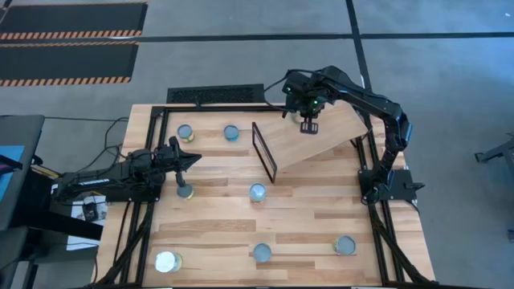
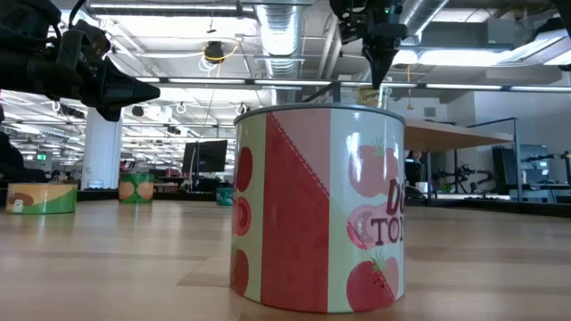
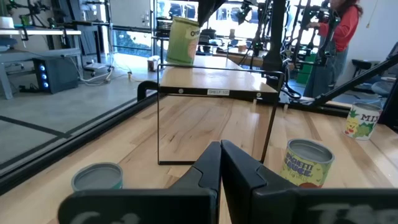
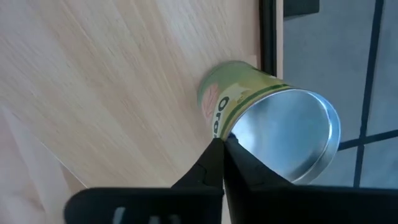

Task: Pick and place cans onto a shelf
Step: Put the canned oranges on the shelf

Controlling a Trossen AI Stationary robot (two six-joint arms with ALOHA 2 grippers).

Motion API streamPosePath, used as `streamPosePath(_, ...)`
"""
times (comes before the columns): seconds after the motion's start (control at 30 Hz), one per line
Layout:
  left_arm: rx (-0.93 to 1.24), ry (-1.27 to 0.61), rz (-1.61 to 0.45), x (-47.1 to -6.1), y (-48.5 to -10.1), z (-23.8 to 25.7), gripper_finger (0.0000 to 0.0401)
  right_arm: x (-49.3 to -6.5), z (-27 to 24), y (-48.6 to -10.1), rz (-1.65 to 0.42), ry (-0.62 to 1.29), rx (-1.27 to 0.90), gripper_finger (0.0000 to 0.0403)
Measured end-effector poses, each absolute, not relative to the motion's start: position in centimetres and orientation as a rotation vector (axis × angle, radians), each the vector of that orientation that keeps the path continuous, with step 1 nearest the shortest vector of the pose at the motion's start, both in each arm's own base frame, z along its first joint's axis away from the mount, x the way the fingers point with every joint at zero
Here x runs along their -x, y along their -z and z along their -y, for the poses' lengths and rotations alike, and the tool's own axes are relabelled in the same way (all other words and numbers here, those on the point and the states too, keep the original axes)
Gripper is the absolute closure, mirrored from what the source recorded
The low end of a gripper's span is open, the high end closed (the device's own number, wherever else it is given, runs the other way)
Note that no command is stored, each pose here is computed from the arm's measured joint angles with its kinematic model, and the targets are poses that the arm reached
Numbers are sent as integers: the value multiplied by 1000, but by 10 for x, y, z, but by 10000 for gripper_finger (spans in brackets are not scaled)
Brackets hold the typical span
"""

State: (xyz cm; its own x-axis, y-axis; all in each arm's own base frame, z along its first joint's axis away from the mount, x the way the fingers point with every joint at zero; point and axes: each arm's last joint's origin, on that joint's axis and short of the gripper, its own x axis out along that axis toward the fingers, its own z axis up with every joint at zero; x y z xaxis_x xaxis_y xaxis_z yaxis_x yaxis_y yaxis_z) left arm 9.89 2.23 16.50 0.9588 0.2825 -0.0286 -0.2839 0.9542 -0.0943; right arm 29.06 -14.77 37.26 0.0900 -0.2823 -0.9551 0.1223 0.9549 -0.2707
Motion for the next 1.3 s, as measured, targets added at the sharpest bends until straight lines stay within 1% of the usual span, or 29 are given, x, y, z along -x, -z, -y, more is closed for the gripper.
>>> streamPosePath(0.2, 98, -287, -15, -99, -165, -22, 401, -292, 147, -372, -1452, 319, 149, 351)
streamPosePath(0.4, 98, -287, -15, -99, -165, -22, 401, -295, 148, -373, -1425, 331, 152, 339)
streamPosePath(1.3, 98, -287, -15, -99, -165, -22, 401, -298, 149, -373, -1382, 325, 135, 337)
